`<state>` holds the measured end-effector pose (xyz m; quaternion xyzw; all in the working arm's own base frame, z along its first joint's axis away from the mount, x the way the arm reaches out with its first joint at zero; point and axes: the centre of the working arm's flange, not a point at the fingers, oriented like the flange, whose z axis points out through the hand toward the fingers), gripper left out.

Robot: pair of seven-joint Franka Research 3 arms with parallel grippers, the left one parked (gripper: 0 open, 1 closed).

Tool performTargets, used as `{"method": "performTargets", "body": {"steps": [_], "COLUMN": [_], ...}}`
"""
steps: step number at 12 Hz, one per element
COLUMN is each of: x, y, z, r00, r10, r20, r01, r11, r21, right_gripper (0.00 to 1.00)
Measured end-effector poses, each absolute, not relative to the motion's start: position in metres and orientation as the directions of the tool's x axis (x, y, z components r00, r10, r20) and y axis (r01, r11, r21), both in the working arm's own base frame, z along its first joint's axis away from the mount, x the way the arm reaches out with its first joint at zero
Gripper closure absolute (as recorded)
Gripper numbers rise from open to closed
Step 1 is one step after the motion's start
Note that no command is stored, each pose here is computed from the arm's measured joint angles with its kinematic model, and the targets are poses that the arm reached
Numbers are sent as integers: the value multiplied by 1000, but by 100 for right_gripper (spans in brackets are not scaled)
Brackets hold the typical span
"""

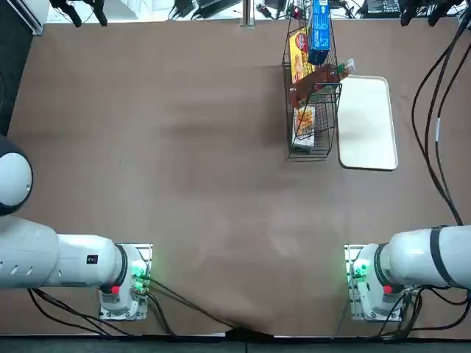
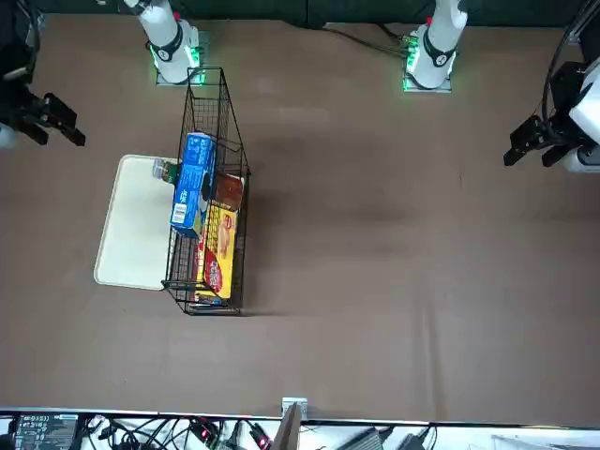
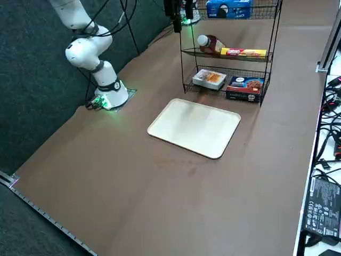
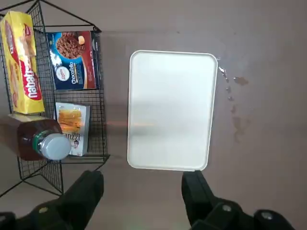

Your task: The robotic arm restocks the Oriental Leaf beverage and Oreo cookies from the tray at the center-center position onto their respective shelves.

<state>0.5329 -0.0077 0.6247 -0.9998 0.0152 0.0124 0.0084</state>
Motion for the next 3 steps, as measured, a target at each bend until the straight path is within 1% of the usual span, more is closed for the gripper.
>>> {"method": "performTargets", "body": {"steps": [3], "x": [524], "y": [7], "z": [624], "r00": [1000], "r10": [-6], "r20": [-14], "r01": [-6], "r11": [-1000], "r21": [-10], "right_gripper": [0]}}
